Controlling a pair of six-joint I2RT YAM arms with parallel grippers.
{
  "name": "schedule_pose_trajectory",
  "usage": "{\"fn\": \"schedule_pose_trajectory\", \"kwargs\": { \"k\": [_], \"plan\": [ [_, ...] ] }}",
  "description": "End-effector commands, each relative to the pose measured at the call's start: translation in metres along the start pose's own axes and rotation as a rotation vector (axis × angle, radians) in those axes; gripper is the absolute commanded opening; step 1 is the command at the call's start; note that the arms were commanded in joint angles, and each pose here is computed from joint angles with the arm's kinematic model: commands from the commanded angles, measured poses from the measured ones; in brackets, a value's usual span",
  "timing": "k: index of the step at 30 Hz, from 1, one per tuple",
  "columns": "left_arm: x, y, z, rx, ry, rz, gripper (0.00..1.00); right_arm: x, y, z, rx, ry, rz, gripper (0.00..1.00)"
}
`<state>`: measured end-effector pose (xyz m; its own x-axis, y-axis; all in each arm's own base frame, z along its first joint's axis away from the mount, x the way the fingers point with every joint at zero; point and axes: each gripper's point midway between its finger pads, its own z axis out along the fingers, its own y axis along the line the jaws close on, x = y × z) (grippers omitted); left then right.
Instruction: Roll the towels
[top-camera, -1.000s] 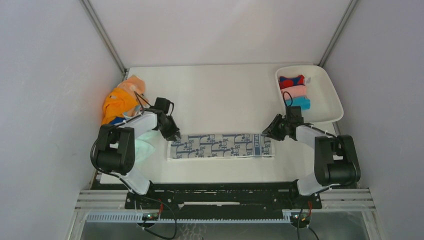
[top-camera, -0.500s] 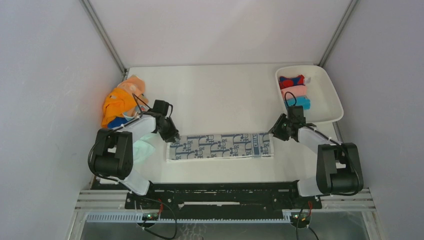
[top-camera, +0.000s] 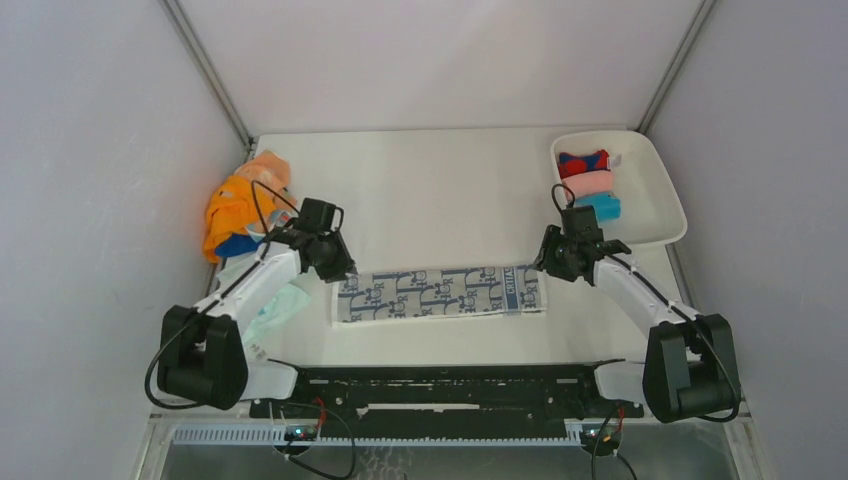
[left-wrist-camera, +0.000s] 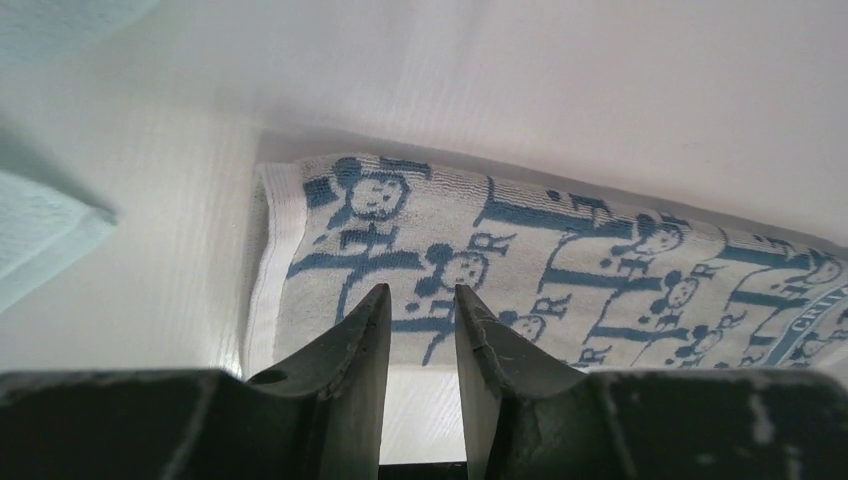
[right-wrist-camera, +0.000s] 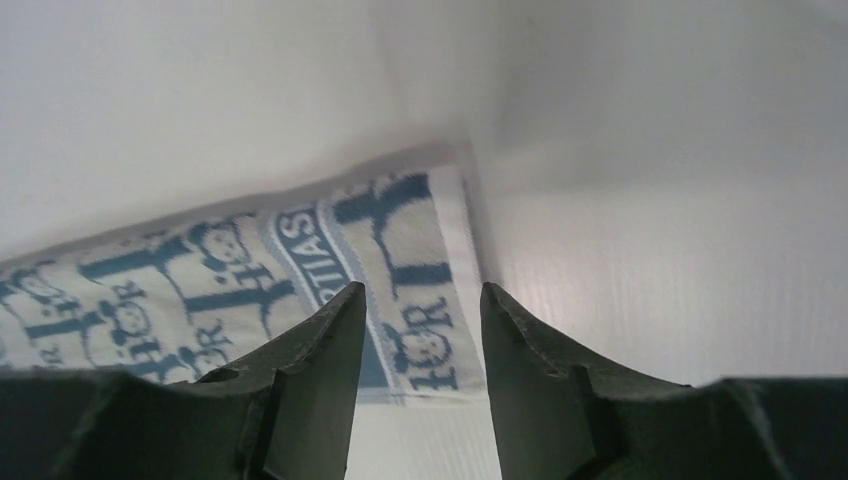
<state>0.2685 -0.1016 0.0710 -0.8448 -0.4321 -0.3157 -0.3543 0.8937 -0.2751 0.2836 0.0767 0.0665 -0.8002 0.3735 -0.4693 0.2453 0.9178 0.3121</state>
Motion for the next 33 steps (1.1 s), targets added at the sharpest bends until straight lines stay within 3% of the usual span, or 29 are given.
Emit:
{"fn": "schedule_pose_trajectory", "kwargs": {
  "k": [1,11,17,26,33],
  "plan": [
    [-0.002,0.014,-0.010,-0.027,-0.057,0.005,0.35,0.013,-0.018,-0.005,0.093,0.061,-0.059,0.46],
    [-0.009,0.033,0.033,-0.076,0.002,-0.008,0.34,0.033,-0.024,0.017,0.123,0.164,-0.075,0.45],
    [0.018,0.056,0.051,-0.127,0.094,-0.065,0.33,0.042,-0.032,0.022,0.155,0.198,-0.073,0.45],
    [0.013,0.044,0.027,-0.048,0.036,-0.084,0.34,0.037,-0.025,0.019,0.113,0.180,-0.068,0.45],
    [-0.004,0.041,-0.017,-0.042,-0.056,-0.046,0.34,0.040,-0.020,0.018,0.117,0.199,-0.107,0.46]
  ]
}}
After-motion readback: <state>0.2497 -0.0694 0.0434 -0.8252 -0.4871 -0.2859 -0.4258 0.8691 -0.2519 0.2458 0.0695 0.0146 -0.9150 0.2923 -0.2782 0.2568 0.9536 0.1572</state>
